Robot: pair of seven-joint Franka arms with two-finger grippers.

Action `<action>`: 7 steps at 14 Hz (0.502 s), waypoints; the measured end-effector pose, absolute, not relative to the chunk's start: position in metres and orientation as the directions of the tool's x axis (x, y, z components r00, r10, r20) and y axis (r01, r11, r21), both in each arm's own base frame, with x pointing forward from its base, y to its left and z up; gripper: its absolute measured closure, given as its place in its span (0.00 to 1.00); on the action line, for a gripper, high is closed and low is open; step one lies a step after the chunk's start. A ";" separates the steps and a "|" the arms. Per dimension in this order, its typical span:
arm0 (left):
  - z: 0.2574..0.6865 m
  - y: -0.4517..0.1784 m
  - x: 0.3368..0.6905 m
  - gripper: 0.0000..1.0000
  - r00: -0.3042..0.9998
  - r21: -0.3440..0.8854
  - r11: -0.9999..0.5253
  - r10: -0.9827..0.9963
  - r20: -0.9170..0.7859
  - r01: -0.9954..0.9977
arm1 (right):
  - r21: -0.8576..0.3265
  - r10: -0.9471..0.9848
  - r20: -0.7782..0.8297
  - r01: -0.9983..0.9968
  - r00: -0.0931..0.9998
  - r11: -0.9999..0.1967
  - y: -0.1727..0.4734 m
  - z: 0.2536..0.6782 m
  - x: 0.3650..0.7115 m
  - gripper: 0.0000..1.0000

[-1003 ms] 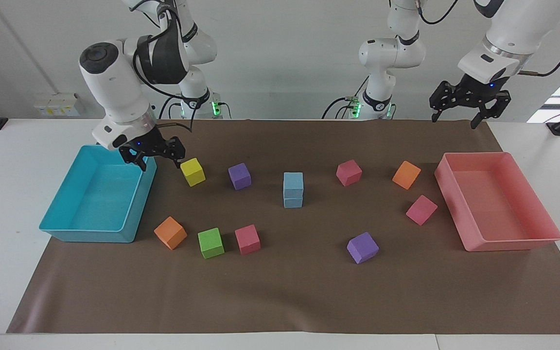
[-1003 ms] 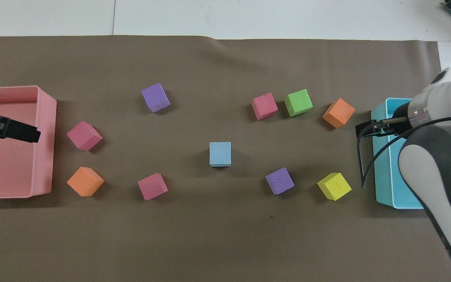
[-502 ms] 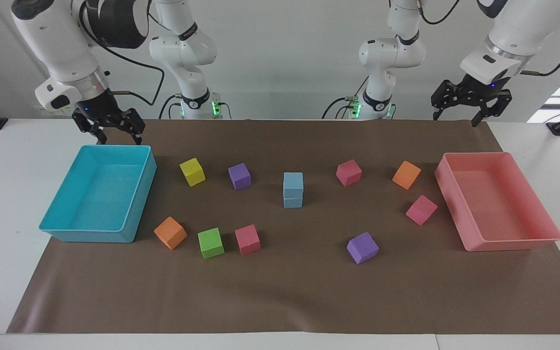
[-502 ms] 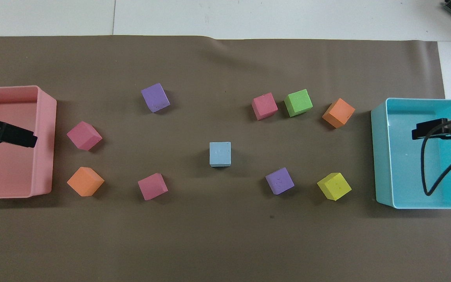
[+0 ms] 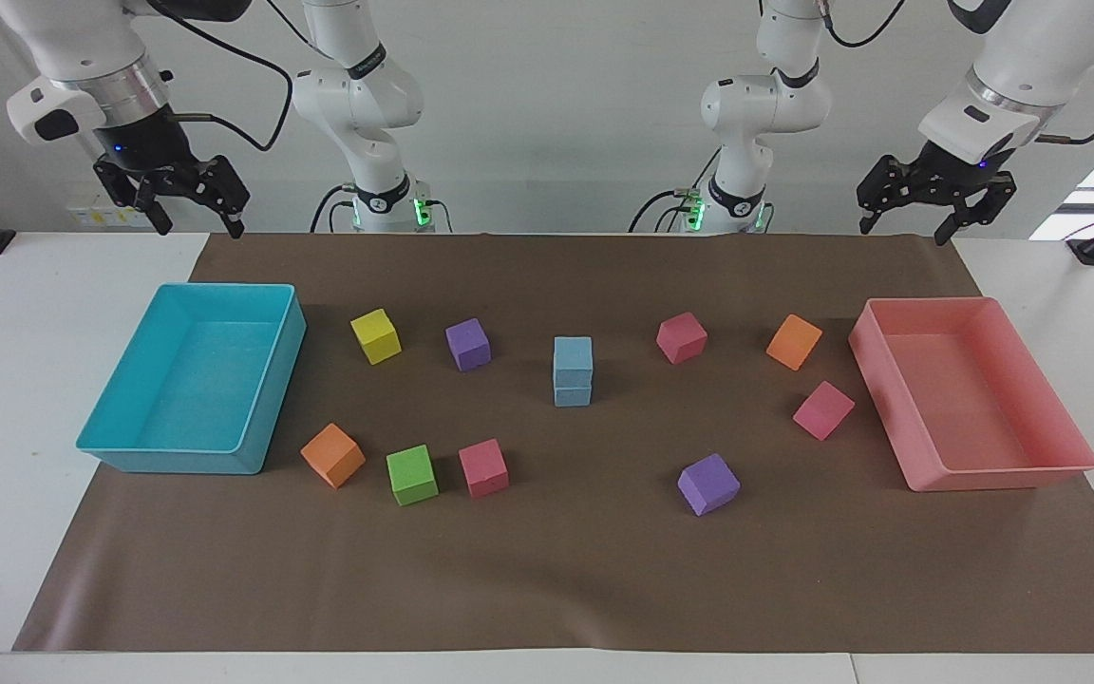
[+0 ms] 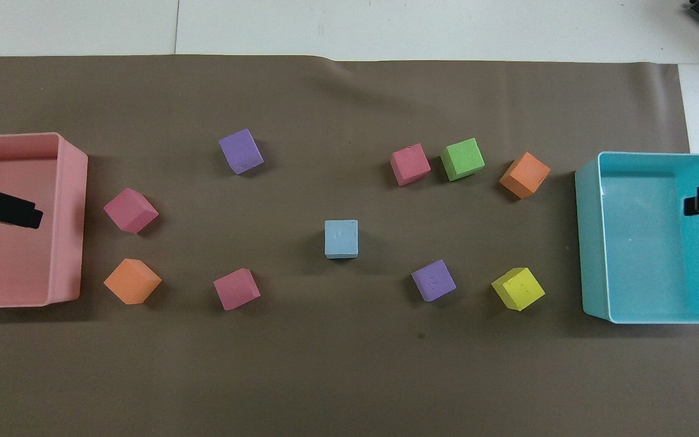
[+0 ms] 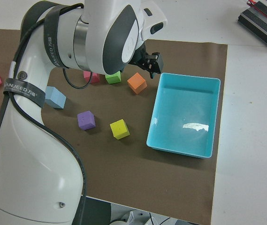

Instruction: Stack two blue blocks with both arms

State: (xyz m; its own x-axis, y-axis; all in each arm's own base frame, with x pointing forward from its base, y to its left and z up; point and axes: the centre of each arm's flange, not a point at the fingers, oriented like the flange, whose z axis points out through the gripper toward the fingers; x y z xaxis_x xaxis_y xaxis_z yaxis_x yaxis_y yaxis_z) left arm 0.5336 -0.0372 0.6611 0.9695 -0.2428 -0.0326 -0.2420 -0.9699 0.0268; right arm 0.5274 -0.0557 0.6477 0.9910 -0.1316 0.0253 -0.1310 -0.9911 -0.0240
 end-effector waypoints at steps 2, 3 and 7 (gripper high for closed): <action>0.661 -0.037 0.533 0.00 0.969 0.027 -0.970 -0.243 -0.033 -0.242 | -0.022 -0.145 -0.006 -0.145 0.989 -0.989 -0.046 0.632 0.527 0.00; 0.661 -0.037 0.533 0.00 0.969 0.027 -0.970 -0.243 -0.036 -0.242 | -0.022 -0.144 -0.015 -0.145 0.989 -0.989 -0.045 0.627 0.526 0.00; 0.661 -0.037 0.533 0.00 0.969 0.028 -0.970 -0.243 -0.040 -0.242 | -0.022 -0.149 -0.022 -0.149 0.989 -0.989 -0.052 0.634 0.523 0.00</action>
